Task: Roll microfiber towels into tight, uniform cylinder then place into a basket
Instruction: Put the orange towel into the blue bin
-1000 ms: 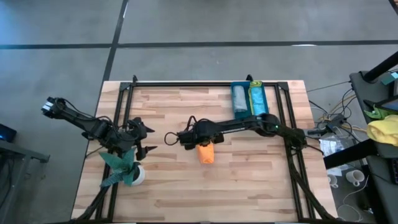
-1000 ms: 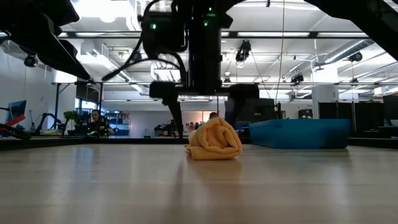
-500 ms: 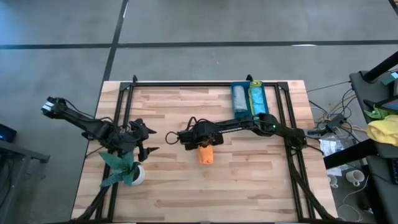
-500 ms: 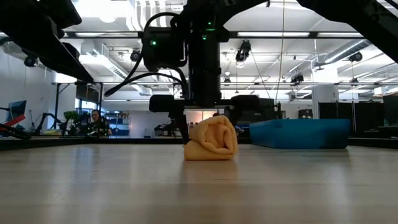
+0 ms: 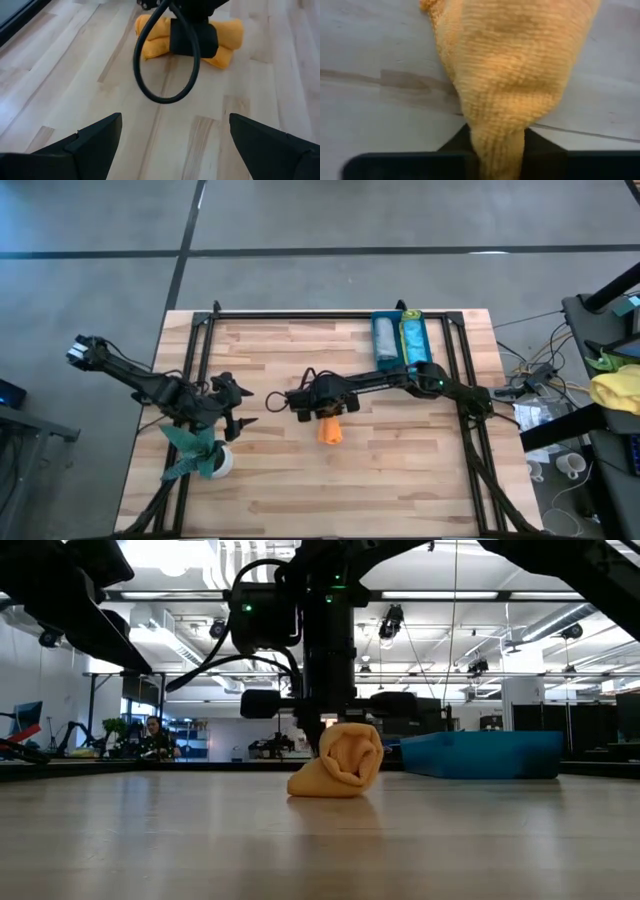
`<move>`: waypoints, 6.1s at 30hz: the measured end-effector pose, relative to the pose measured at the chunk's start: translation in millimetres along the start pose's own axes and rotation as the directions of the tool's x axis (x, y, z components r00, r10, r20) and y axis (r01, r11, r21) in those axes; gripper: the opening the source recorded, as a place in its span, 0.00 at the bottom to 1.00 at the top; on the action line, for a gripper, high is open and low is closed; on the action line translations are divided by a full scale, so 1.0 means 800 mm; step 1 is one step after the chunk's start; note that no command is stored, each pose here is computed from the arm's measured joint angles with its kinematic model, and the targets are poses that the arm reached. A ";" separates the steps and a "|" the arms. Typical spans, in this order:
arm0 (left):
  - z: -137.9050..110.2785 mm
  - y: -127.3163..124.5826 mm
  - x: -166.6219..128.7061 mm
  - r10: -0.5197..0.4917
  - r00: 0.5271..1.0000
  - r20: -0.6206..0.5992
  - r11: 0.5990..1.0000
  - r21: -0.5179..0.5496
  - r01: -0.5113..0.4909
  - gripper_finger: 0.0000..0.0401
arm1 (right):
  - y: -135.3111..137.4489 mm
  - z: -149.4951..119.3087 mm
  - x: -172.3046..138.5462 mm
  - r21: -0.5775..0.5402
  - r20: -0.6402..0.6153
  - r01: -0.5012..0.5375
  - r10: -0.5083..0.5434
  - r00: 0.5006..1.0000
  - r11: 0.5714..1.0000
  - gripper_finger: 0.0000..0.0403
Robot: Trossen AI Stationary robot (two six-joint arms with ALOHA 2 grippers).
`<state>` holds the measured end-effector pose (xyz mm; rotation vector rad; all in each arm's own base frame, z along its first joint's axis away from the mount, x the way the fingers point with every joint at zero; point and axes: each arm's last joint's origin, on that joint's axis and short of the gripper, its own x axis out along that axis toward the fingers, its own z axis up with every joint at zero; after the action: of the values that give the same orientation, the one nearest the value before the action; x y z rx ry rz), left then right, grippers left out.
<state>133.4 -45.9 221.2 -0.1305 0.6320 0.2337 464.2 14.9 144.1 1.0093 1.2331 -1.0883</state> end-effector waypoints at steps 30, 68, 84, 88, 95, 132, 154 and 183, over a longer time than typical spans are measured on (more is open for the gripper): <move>0.047 0.040 0.017 0.246 0.951 0.185 0.931 -0.319 -0.179 0.88 | -0.398 0.221 -0.149 0.072 0.033 0.113 -0.115 0.993 0.991 0.03; 0.121 0.063 0.068 0.167 0.972 0.165 0.952 -0.282 -0.116 0.88 | -0.412 0.207 -0.153 0.016 0.171 0.032 -0.034 0.985 0.999 0.47; 0.121 0.063 0.068 0.148 0.976 0.163 0.954 -0.283 -0.098 0.88 | -0.417 0.194 -0.096 -0.007 0.050 0.201 -0.200 0.978 0.980 0.03; 0.121 0.063 0.068 0.148 0.975 0.163 0.954 -0.285 -0.097 0.88 | -0.402 0.196 -0.086 -0.036 0.042 0.166 -0.165 0.985 0.985 0.02; 0.121 0.063 0.068 0.148 0.975 0.163 0.953 -0.286 -0.097 0.88 | -0.385 0.196 -0.093 -0.029 0.069 0.147 -0.145 0.987 0.989 0.02; 0.121 0.064 0.069 0.154 0.975 0.161 0.952 -0.288 -0.103 0.88 | -0.365 0.173 -0.109 -0.143 0.019 -0.047 0.050 0.999 0.989 0.02; 0.121 0.064 0.069 0.154 0.975 0.161 0.952 -0.287 -0.103 0.88 | -0.368 0.146 -0.050 -0.135 -0.078 0.110 -0.122 0.990 0.985 0.02; 0.138 0.063 0.059 0.157 0.963 0.219 0.987 -0.050 -0.150 0.88 | -0.412 0.282 -0.045 -0.077 0.181 0.140 -0.125 0.975 0.987 0.02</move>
<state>219.9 32.5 278.7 -0.0852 0.4151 0.4034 186.0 -268.5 197.1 0.7539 1.2068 -1.1883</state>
